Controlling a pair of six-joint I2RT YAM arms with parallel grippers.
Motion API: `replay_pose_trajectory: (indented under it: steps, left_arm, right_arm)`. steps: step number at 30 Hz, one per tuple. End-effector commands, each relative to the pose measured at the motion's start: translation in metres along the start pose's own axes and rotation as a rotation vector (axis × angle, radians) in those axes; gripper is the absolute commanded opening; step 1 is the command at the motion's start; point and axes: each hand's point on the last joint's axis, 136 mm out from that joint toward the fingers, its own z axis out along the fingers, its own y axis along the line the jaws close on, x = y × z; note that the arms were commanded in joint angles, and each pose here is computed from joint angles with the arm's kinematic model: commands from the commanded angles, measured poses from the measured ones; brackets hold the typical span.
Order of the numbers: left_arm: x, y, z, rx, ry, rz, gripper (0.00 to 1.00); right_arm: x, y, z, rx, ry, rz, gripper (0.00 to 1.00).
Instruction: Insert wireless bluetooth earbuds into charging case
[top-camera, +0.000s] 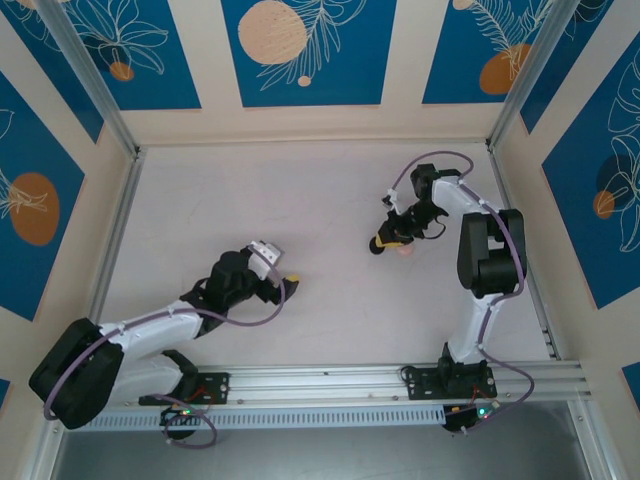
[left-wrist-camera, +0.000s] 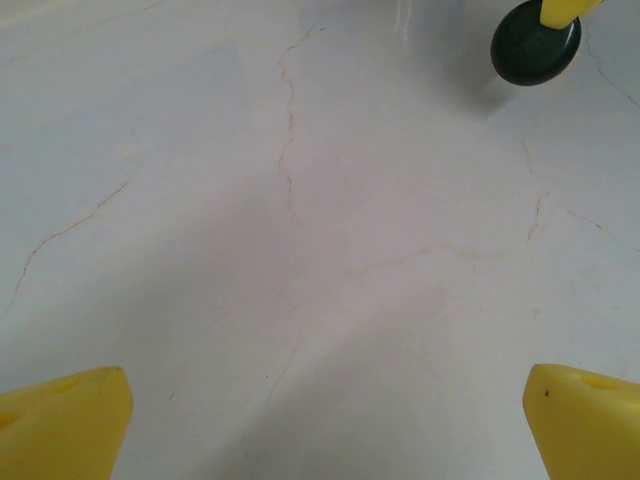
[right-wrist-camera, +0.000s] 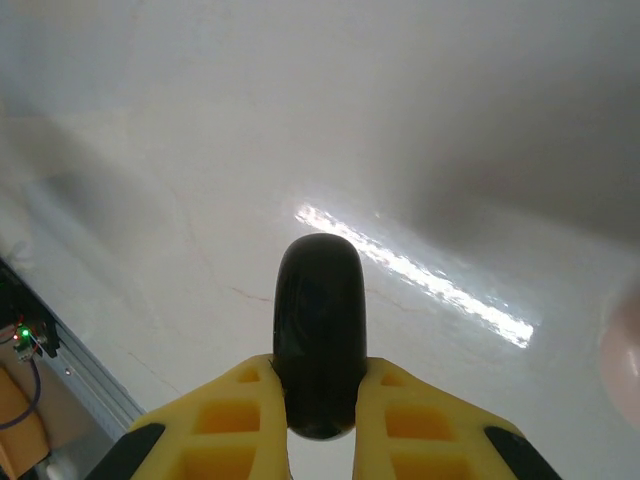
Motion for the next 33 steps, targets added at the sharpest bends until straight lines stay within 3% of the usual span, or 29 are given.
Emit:
replay_pose_trajectory:
  steps: [1, 15, 33]
  left_arm:
    - [-0.012, -0.003, 0.002, 0.011, -0.018, 0.006, 1.0]
    - [-0.013, -0.003, 0.001, 0.007, -0.018, 0.008, 1.0]
    - [-0.012, -0.002, 0.0, 0.002, -0.012, 0.013, 1.0]
  right_arm:
    - [-0.001, 0.001, -0.001, -0.024, 0.022, 0.014, 0.1]
    - [-0.021, -0.012, 0.009, -0.092, 0.026, 0.054, 0.14]
    - [-0.016, -0.028, 0.018, -0.097, 0.079, 0.111, 0.21]
